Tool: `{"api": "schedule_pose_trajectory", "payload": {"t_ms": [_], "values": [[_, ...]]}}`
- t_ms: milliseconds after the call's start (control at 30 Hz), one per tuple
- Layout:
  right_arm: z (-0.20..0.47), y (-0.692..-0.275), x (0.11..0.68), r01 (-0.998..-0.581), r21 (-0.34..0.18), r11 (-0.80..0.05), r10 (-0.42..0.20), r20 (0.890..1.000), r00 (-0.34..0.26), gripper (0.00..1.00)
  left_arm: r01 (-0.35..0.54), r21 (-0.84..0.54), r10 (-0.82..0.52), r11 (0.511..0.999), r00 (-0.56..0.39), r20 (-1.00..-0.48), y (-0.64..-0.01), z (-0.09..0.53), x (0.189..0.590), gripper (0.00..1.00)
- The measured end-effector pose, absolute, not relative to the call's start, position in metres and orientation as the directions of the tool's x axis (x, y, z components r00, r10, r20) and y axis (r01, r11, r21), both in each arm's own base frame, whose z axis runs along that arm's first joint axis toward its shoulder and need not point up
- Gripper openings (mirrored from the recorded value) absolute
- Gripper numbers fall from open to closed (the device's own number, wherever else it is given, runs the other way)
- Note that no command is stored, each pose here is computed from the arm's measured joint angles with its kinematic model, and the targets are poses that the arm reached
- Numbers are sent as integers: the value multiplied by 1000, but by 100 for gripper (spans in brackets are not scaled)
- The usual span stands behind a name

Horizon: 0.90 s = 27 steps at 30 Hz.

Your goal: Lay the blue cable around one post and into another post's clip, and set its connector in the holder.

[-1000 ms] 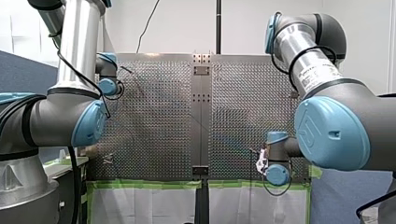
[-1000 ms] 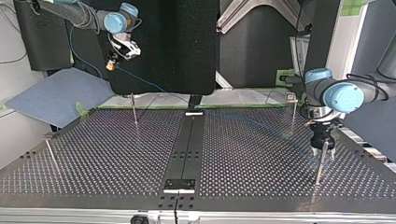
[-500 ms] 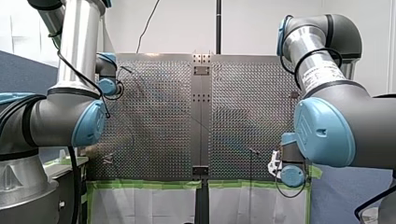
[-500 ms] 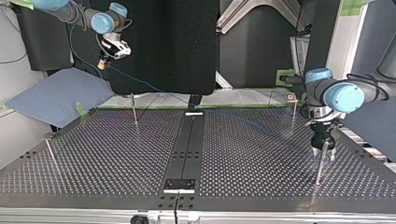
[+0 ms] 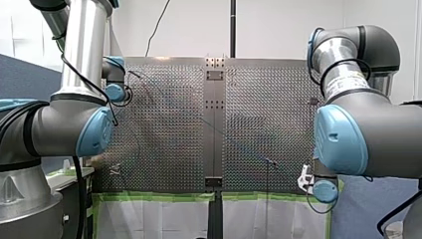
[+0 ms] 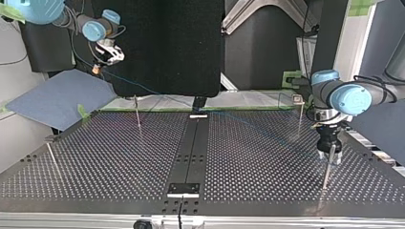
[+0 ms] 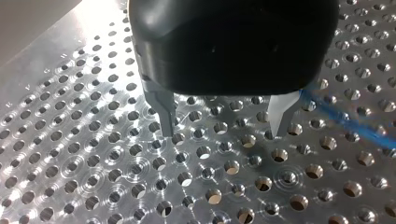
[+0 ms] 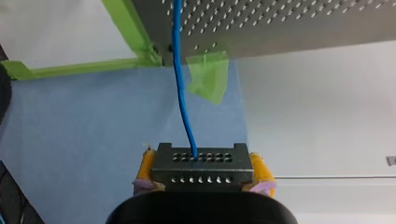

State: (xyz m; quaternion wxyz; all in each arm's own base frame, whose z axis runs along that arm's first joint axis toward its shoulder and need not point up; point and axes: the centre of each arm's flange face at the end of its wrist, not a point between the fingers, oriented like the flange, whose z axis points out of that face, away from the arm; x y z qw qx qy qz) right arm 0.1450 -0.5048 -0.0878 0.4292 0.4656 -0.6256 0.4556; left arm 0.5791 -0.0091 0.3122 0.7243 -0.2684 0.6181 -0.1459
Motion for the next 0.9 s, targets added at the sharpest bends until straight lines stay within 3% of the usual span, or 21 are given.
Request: {"api": "schedule_pose_trajectory", "payload": {"t_ms": [133,367,900], "values": [[-104,-514,128,-972,-176,158,-200,958,-206,0,-121,-569,-543,813,193,-817,-9,312,579,100],[-106,-531,105,-973,-178,146,-163,966,-201,0,-121,-568,-542,814,194,-818,-9,312,579,100],[-97,-544,120,-981,-192,-8,-67,979,-191,0,-143,-573,-549,807,178,-817,-10,309,576,100]]}}
